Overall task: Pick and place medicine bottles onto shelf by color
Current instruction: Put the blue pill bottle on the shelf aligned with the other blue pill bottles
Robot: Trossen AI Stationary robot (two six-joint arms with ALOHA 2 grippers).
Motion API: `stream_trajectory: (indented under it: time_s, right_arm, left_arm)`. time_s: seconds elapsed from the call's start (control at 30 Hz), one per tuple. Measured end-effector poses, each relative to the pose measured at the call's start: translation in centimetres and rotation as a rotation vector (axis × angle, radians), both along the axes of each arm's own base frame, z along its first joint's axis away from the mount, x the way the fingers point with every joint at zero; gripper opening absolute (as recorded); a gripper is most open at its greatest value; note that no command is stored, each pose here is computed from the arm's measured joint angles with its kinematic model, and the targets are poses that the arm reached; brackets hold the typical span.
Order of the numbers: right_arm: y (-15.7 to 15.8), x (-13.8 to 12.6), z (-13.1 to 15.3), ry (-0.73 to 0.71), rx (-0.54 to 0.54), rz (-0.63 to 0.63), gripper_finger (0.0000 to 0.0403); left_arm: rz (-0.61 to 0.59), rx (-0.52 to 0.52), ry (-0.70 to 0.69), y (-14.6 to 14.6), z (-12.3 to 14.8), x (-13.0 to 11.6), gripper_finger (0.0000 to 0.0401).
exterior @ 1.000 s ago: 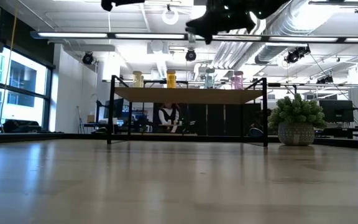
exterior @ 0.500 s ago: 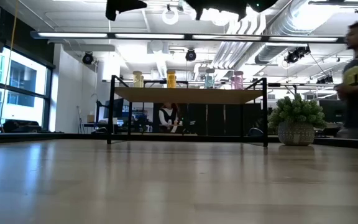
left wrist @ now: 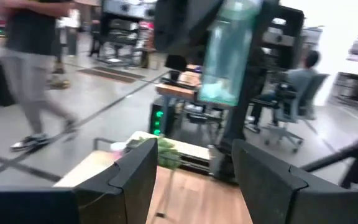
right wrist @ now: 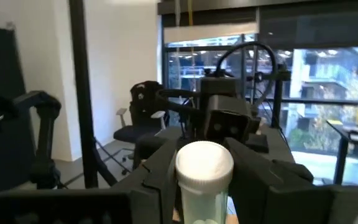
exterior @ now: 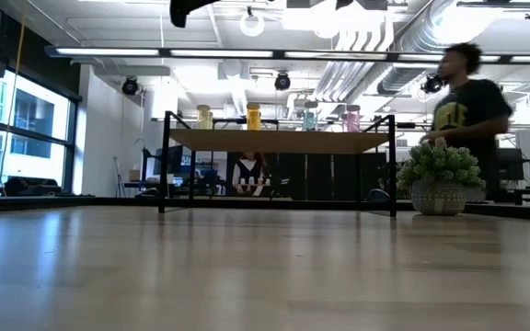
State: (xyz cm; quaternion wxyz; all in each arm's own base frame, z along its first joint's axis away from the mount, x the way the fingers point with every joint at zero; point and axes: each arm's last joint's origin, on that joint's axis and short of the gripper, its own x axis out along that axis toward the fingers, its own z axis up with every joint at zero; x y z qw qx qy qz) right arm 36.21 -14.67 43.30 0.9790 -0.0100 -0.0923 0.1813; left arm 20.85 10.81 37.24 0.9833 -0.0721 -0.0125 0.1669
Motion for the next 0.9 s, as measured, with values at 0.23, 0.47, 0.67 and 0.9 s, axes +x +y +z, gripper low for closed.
stream_trajectory:
  time_s: [0.23, 0.47, 0.67, 0.9]
  right_arm:
    - [1.6, 1.0, -0.6, 0.063, 0.061, -0.046, 0.0104]
    - [3.0, 1.6, -0.8, 0.088, 0.119, -0.080, 0.0104]
    - [4.1, 2.2, -0.9, 0.094, 0.132, -0.120, 0.0104]
    - [4.7, 2.5, -1.2, 0.112, 0.144, -0.150, 0.0104]
  left_arm:
    - [-0.055, -0.012, -0.057, -0.3, 0.4, 0.3, 0.0196]
    - [-0.060, -0.027, -0.077, -0.4, 0.6, 0.3, 0.0196]
    - [-0.128, -0.044, -0.063, -0.5, 0.3, 0.6, 0.0195]
    - [-0.141, -0.047, -0.069, -0.7, 0.4, 0.7, 0.0173]
